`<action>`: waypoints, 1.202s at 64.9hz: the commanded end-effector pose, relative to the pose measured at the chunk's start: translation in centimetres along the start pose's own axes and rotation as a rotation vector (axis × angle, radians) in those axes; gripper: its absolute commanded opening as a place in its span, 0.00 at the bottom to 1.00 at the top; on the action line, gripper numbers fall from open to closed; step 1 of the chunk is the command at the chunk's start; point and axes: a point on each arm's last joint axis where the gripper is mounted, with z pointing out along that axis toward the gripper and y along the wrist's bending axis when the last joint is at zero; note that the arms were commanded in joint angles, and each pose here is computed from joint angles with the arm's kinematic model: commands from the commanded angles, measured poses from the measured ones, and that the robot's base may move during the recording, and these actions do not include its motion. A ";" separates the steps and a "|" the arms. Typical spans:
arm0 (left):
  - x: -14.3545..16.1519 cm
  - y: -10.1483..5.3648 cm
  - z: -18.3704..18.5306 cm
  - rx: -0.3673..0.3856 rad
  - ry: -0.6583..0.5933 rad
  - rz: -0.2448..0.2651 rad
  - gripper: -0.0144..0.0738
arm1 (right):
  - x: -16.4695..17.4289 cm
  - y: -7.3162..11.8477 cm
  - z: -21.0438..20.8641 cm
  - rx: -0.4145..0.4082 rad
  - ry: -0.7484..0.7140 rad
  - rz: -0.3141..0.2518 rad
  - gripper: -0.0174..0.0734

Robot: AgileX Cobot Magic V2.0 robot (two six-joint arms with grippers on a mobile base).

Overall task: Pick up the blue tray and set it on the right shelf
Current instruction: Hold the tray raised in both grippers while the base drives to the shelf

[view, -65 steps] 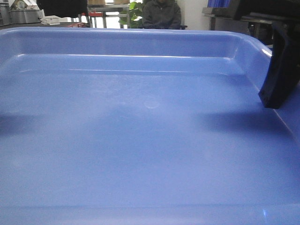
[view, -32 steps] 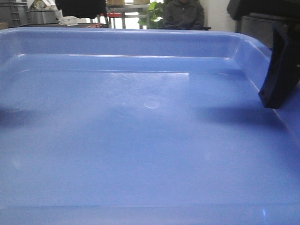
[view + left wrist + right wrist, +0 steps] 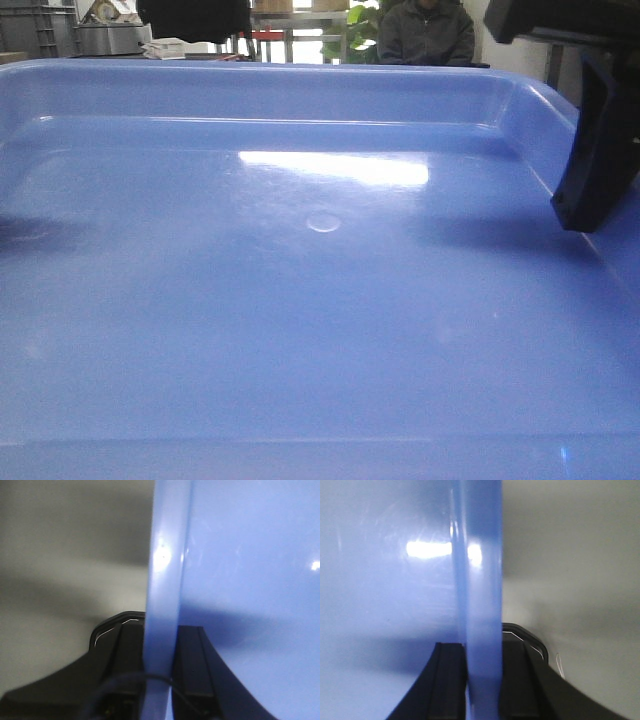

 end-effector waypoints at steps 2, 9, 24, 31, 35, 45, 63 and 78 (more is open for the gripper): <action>-0.5 -0.1 -1.0 0.028 -0.058 -0.019 0.15 | -0.6 0.2 -1.3 -0.032 -0.061 -0.005 0.25; -0.5 -0.1 -1.0 0.028 -0.058 -0.019 0.15 | -0.6 0.2 -1.3 -0.032 -0.061 -0.005 0.25; -0.5 -0.1 -1.0 0.028 -0.058 -0.019 0.15 | -0.6 0.2 -1.3 -0.032 -0.061 -0.005 0.25; -0.5 -0.1 -1.0 0.028 -0.058 -0.019 0.15 | -0.6 0.2 -1.3 -0.032 -0.061 -0.005 0.25; -0.5 -0.1 -1.0 0.028 -0.058 -0.019 0.15 | -0.6 0.2 -1.3 -0.032 -0.061 -0.005 0.25; -0.5 -0.1 -1.0 0.028 -0.058 -0.019 0.15 | -0.6 0.2 -1.3 -0.032 -0.061 -0.005 0.25; -0.5 -0.1 -1.0 0.028 -0.058 -0.019 0.15 | -0.6 0.2 -1.3 -0.032 -0.061 -0.005 0.25; -0.5 -0.1 -1.0 0.028 -0.058 -0.019 0.15 | -0.6 0.2 -1.3 -0.032 -0.061 -0.005 0.25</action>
